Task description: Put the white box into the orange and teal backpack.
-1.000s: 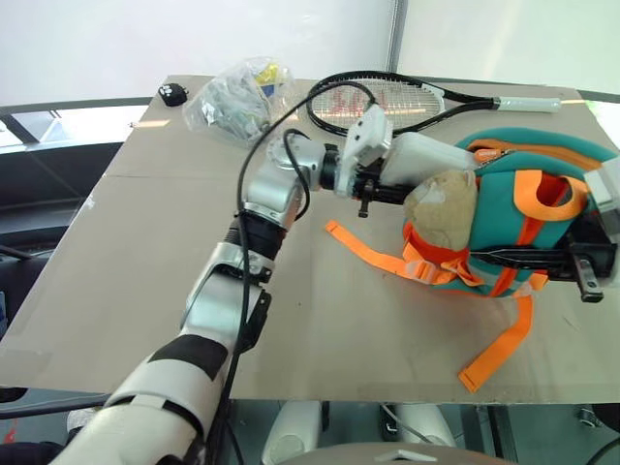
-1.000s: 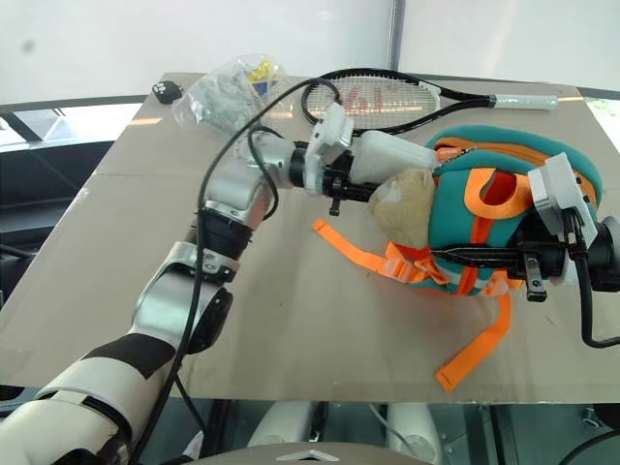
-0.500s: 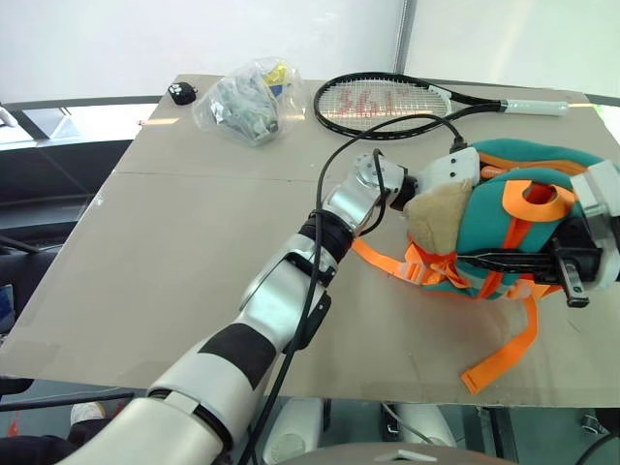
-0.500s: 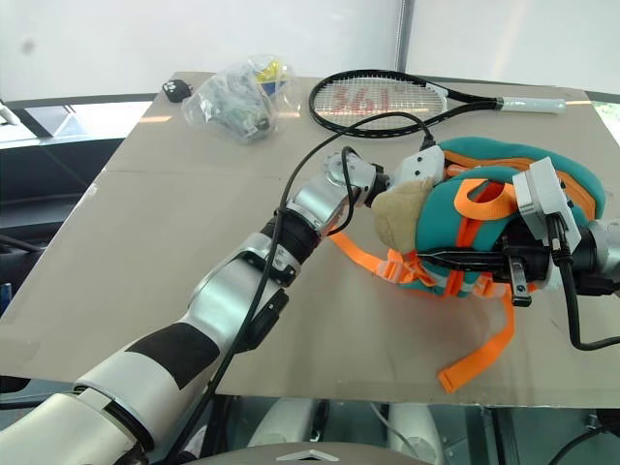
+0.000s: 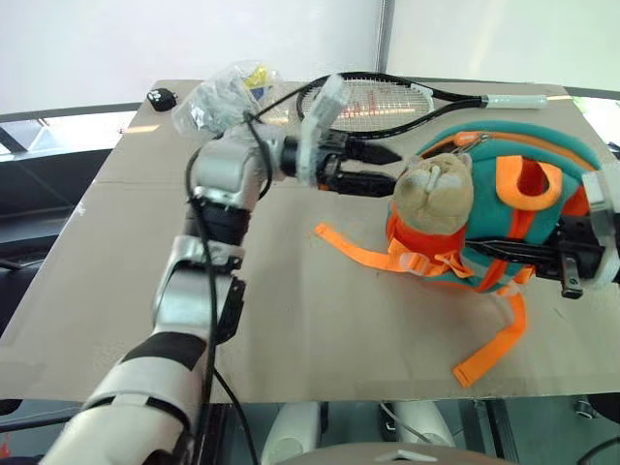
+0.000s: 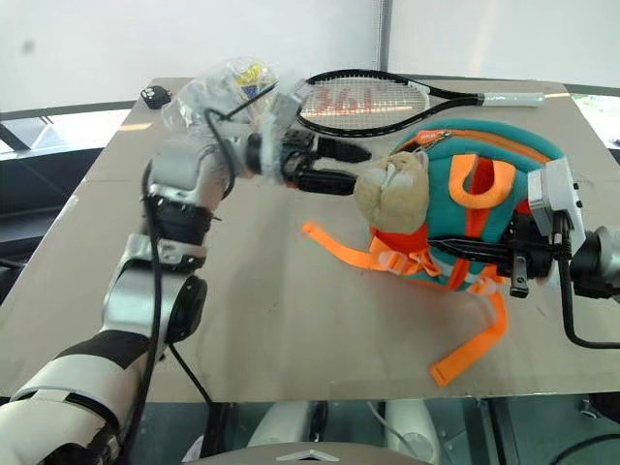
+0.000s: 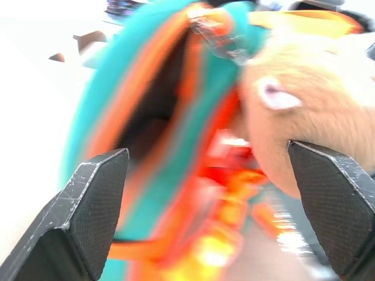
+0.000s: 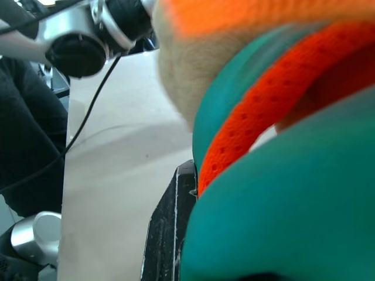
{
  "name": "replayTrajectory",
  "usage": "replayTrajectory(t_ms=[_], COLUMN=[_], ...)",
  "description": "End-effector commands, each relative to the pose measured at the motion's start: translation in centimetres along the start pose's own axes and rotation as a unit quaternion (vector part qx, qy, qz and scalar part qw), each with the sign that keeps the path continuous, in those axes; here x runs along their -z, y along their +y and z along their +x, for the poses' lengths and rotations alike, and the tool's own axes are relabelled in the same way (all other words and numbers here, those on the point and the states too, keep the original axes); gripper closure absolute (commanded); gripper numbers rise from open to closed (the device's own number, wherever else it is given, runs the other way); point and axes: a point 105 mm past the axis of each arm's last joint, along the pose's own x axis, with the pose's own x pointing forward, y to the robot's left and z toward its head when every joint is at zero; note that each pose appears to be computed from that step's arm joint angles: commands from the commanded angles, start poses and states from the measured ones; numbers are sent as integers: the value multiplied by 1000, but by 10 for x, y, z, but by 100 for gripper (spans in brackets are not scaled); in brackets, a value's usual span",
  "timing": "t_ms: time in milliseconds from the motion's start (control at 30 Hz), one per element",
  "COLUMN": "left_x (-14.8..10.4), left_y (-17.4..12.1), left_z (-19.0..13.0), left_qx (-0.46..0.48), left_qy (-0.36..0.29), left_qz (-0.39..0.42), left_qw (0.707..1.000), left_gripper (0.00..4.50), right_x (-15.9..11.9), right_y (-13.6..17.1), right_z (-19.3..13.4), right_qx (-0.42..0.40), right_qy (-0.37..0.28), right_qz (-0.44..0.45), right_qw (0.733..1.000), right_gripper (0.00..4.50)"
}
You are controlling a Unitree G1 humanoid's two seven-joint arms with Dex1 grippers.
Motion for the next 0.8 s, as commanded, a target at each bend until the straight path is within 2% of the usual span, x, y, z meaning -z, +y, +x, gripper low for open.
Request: replayTrajectory(t_ms=[33,233,400,500,700,767,800], left_x=[-16,-10,7,12,12,-1,-6], left_y=[-29,-39,-11,-10,-4,-8,-9], left_z=[2,30,51,57,54,46,41], left_qx=[38,30,-56,-53,-60,-46,-43], left_qy=[-43,-63,-29,-19,-30,-68,-82], left_qz=[-17,-44,-18,-6,0,-4,-6], left_qw=[998,997,998,998,998,997,996], left_gripper=[7,7,7,94,359,394,396], right_x=[-9,-9,-10,-9,-12,-14,-15], right_y=[-3,-2,0,2,-4,-15,-27], right_z=[2,6,5,3,-1,-4,-8], right_qx=[4,-7,-6,0,28,66,104], right_qy=[-14,-14,-11,-10,-17,-23,-29], right_qz=[-25,-24,-23,-23,-29,-36,-42], right_qw=[1000,1000,1000,1000,999,997,993], right_gripper=[450,450,450,450,450,450,450])
